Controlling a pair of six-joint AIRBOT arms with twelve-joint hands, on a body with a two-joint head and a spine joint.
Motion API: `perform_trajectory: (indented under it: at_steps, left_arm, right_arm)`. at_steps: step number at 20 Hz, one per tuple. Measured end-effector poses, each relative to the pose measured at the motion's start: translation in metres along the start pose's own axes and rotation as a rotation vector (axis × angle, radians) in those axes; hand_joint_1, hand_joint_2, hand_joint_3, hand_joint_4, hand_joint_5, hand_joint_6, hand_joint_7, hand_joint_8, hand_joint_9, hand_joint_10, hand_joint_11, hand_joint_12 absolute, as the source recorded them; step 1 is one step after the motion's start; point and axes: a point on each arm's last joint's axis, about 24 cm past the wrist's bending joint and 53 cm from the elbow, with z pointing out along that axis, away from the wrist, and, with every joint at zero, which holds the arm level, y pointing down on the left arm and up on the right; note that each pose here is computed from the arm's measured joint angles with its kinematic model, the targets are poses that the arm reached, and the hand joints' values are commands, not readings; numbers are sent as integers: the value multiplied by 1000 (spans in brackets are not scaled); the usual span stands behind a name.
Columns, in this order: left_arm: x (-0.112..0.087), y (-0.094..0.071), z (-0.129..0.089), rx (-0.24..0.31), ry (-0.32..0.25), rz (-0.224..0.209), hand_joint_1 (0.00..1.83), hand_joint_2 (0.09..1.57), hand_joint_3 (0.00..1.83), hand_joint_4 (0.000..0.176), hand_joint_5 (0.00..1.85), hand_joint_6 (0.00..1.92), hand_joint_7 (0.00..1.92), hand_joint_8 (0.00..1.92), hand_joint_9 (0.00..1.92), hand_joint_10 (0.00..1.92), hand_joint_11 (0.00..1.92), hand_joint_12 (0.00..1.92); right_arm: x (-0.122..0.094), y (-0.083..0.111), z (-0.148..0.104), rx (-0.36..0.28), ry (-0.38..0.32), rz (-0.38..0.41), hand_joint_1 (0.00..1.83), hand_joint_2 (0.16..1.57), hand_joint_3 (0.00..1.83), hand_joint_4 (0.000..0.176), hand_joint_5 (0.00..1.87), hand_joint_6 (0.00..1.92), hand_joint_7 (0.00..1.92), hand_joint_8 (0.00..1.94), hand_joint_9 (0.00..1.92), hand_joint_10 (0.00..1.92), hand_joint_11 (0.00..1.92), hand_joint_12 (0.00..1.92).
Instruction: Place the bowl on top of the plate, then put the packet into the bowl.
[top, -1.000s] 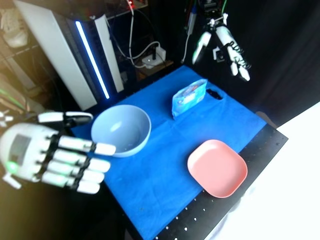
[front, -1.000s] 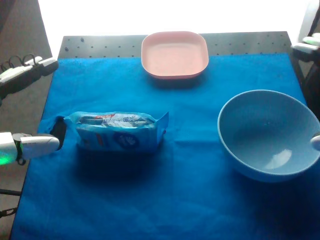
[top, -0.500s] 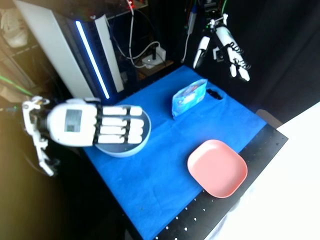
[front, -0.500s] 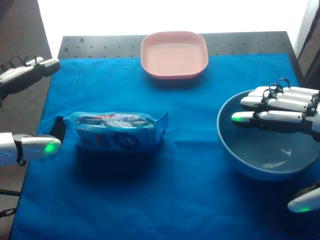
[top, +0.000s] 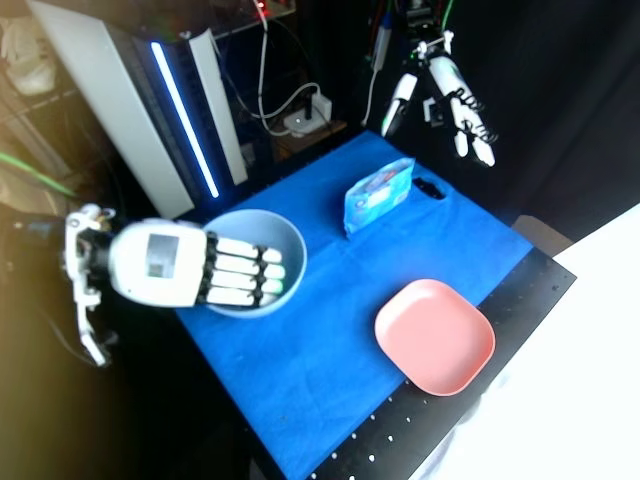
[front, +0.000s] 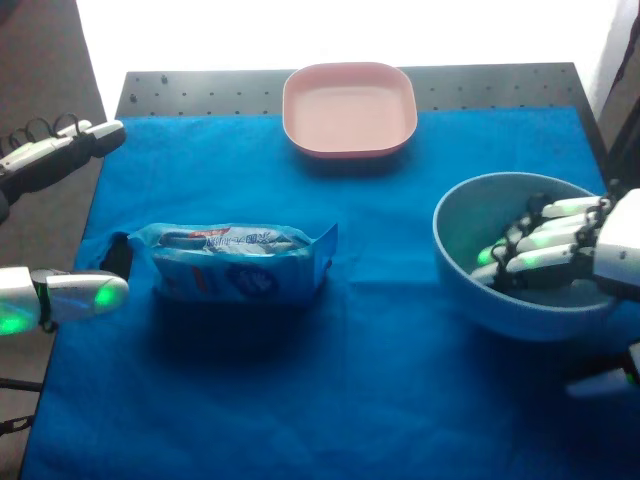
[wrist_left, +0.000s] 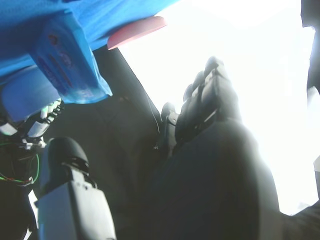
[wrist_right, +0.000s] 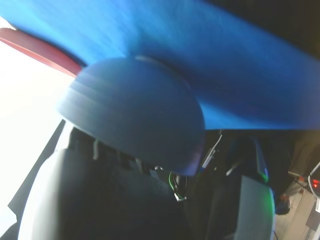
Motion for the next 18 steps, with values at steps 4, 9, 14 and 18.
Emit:
perform_trajectory:
  at_steps: [4, 9, 14, 18]
  left_arm:
    - [4, 1, 0, -1, 1, -11, 538, 947, 13, 163, 114, 0, 41, 8, 0, 0, 0, 0]
    - [5, 1, 0, 1, 0, -13, 556, 1024, 24, 104, 68, 0, 30, 0, 0, 0, 0, 0]
    - [4, 2, -1, -2, -3, -14, 578, 1017, 6, 132, 103, 10, 27, 7, 0, 0, 0, 0]
    - [3, 2, -1, -3, -9, -16, 646, 1019, 2, 98, 95, 2, 32, 4, 0, 0, 0, 0]
  right_arm:
    - [-11, 8, 8, -50, -37, 48, 1340, 1205, 58, 0, 870, 1158, 721, 1566, 627, 1571, 634, 1840]
    - [-9, 17, 18, -81, -24, 40, 1095, 897, 1012, 0, 658, 1780, 754, 1940, 1170, 1921, 1197, 1921]
    - [-20, 19, 23, -69, -42, 28, 1109, 830, 1127, 0, 688, 1807, 801, 1941, 1247, 1921, 1271, 1921]
    - [-41, 35, 28, -126, -97, 27, 979, 957, 959, 0, 615, 1901, 1095, 1941, 1381, 1921, 1373, 1921]
